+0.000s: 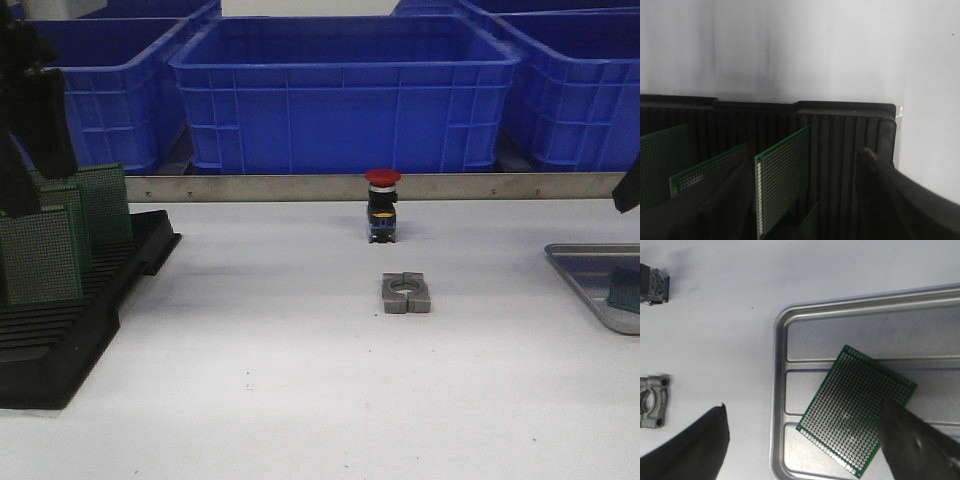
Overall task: Place circuit board on tray
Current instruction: 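Reach the left gripper into the rack and grasp a second green board, then lift the second board with the left gripper and grasp it with the right gripper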
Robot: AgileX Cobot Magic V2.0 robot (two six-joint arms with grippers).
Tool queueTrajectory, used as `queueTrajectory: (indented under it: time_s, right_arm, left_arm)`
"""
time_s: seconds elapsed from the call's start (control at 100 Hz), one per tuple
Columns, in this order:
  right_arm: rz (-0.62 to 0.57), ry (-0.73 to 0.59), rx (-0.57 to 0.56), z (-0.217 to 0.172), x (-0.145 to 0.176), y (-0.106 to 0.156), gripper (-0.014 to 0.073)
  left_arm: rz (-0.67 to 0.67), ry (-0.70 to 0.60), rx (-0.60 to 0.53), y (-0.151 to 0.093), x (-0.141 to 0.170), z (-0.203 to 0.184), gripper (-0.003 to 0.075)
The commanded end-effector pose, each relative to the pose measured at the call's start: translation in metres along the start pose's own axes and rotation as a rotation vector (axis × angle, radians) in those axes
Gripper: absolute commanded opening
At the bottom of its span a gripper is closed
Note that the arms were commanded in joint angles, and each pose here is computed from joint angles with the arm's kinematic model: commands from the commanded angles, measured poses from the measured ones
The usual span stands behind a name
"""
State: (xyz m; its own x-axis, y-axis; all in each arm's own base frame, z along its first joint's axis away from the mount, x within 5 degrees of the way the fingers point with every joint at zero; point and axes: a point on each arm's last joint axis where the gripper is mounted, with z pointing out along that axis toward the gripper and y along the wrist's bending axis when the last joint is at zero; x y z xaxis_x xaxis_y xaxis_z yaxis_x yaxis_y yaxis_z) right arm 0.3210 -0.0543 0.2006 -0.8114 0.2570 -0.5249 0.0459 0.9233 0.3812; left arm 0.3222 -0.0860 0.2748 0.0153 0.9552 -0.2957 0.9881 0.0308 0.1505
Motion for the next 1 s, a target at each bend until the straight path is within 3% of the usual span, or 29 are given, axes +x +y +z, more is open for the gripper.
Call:
queueTrajectory:
  time_s: [0.0,0.2,0.55,0.62,0.79,0.99]
  right_arm:
    - [-0.021,-0.062,-0.012,-0.014,-0.013,0.007,0.0623]
    - [-0.020,-0.055,-0.018,-0.014,-0.012,0.007,0.0623]
    - [-0.019,-0.051,-0.021,-0.014,-0.011,0.007,0.0623]
    - [-0.019,-0.051,-0.021,-0.014,-0.011,0.007,0.0623]
    - [-0.020,-0.046,-0.027,-0.014,-0.011,0.008,0.0623]
    - [-0.111,-0.043,-0.053,-0.020,-0.011,0.014,0.0623]
  left_arm:
    - [-0.015,-0.038,-0.094,0.003,-0.004,-0.025,0.0421]
    - [-0.048,-0.031,-0.115,0.013,0.006,-0.015,0.0421]
    - [-0.081,-0.004,0.011,0.022,0.016,0.028,0.0410]
    - [-0.081,-0.003,0.022,0.021,0.016,0.028,0.0335]
    - [-0.080,-0.001,0.057,0.018,0.016,0.027,-0.0022]
    - [-0.051,0.010,0.126,0.018,0.012,0.012,-0.0020]
